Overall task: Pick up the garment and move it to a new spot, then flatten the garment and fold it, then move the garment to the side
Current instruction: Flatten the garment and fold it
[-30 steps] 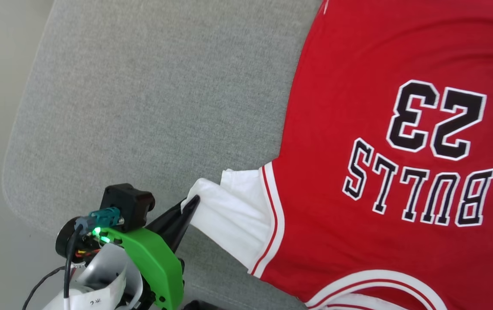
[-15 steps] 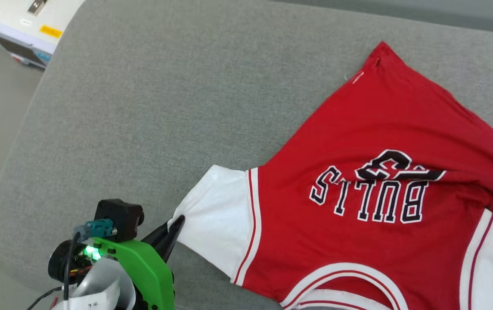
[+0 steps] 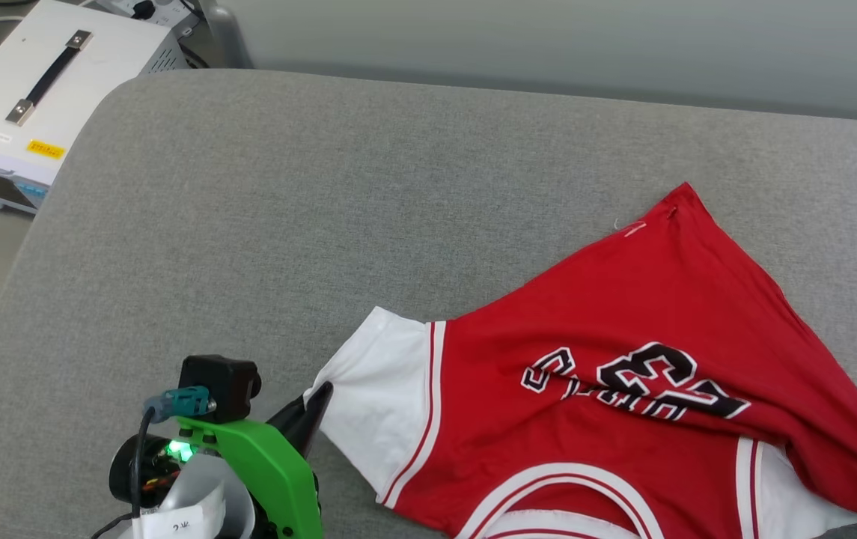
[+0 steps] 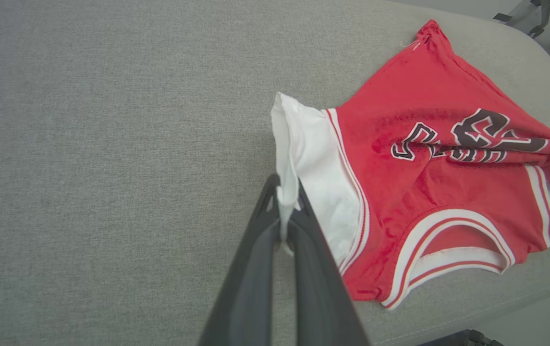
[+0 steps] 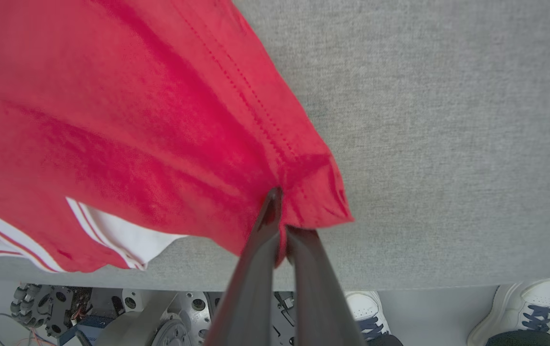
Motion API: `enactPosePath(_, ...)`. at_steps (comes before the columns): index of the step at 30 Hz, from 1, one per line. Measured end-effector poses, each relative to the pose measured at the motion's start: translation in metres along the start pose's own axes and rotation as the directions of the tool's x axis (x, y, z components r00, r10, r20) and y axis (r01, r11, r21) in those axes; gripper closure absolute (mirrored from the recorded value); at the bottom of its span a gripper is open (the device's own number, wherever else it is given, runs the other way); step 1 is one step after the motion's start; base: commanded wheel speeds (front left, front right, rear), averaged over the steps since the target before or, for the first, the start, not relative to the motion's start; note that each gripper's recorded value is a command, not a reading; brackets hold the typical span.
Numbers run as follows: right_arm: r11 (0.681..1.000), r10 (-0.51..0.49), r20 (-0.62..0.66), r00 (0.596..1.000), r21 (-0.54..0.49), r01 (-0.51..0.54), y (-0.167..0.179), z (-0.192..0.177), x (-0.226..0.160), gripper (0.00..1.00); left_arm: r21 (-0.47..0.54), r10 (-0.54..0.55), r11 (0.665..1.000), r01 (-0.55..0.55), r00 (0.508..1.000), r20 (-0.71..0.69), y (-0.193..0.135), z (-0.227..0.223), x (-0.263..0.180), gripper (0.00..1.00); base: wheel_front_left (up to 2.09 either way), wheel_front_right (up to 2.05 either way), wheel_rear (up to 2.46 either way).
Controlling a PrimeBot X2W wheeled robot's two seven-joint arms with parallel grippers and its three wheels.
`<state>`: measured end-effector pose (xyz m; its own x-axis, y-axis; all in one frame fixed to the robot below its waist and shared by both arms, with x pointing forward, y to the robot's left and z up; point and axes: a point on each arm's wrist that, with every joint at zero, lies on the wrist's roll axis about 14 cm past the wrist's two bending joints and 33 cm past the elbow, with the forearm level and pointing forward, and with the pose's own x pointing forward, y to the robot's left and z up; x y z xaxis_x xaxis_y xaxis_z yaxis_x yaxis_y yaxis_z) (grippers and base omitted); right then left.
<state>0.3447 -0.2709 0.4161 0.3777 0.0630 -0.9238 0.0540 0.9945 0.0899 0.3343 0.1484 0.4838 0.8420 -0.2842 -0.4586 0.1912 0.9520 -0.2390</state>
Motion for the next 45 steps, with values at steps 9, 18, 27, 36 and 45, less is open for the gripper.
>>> enactPosePath(9,0.999,0.010,-0.053,0.999,0.048,-0.008,0.002,-0.047,-0.003,1.00,-0.025,-0.016,1.000,0.017,0.999,0.036,-0.007,0.003,0.006,1.00,0.00,0.00,0.00)
enactPosePath(18,0.999,0.008,0.010,1.000,-0.031,-0.008,0.009,-0.028,-0.005,0.00,-0.029,-0.020,0.999,0.021,0.999,0.034,-0.006,0.001,0.010,1.00,0.00,0.00,0.00)
enactPosePath(27,0.973,0.091,0.197,0.976,-0.228,-0.045,0.051,0.062,-0.029,0.00,-0.030,-0.051,0.998,0.053,0.997,0.059,-0.011,0.014,0.017,1.00,0.00,0.00,0.00)
enactPosePath(36,0.937,0.183,0.179,0.967,-0.329,-0.116,0.104,0.125,0.000,0.00,-0.027,-0.050,0.998,0.052,0.997,0.055,-0.008,0.018,0.030,1.00,0.00,0.00,0.00)
enactPosePath(45,0.924,0.151,0.077,0.986,-0.365,-0.113,0.122,0.154,0.060,0.00,-0.052,0.005,0.999,-0.004,1.000,0.027,0.009,0.007,0.042,1.00,0.00,0.00,0.00)
